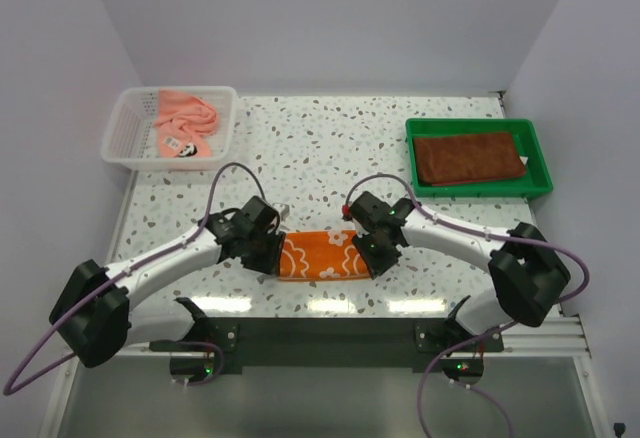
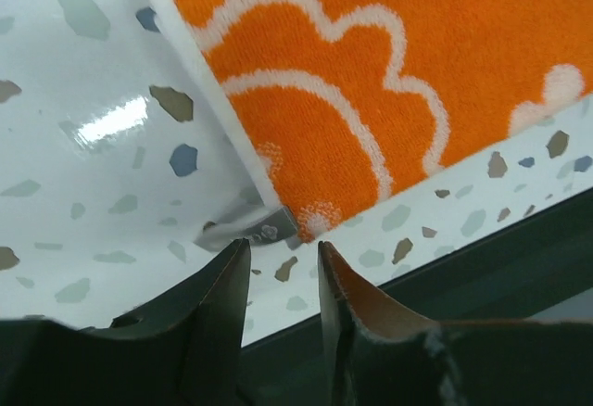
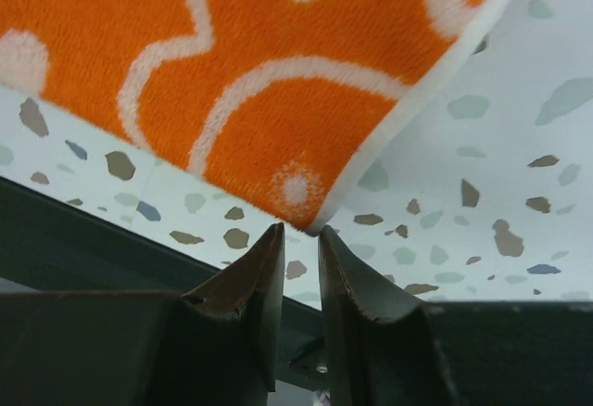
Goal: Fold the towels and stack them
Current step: Fold the towel
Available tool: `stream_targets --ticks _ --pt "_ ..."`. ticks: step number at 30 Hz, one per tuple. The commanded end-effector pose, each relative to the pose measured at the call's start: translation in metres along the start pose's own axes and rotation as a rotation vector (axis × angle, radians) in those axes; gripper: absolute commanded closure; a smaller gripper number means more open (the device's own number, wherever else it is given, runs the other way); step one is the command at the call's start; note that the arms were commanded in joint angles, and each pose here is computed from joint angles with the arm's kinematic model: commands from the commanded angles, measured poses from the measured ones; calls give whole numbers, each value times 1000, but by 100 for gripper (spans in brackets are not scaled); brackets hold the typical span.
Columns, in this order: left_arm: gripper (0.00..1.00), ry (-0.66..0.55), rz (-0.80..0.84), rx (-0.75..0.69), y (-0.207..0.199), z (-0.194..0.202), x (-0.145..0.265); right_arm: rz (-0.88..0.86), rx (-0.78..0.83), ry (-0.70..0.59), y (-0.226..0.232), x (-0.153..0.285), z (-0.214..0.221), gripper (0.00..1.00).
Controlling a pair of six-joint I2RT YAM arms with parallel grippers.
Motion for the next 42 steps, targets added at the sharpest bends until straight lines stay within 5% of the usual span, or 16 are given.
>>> stream_targets --ticks 1,7,10,14,20,30,42 --pt "59 -34 98 85 -13 10 11 -28 0 -33 21 8 8 74" --pt "55 -156 164 177 -19 3 37 -6 -15 -70 33 18 21 71" --pt "54 -232 215 210 -34 -14 57 38 -49 -200 28 41 4 71" --pt "60 -318 250 206 -53 -44 68 94 -107 -359 22 63 -27 73" --pt "70 -283 212 148 -71 -52 39 97 -208 -454 24 56 -60 74" --pt "83 -116 61 171 -33 9 -38 29 -258 -358 30 -11 -31 75" --pt "81 -115 36 211 -17 23 -37 69 -288 -326 22 -11 -8 75"
Point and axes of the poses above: each gripper's point midway between its finger pads, its own x axis back along the fingers, its own y axis along the line the jaws close on, z = x × y, the point moved 3 cm from there along x, back along the fingers, and after that the axes turned 14 degrees about x, right-handed, at the moved point
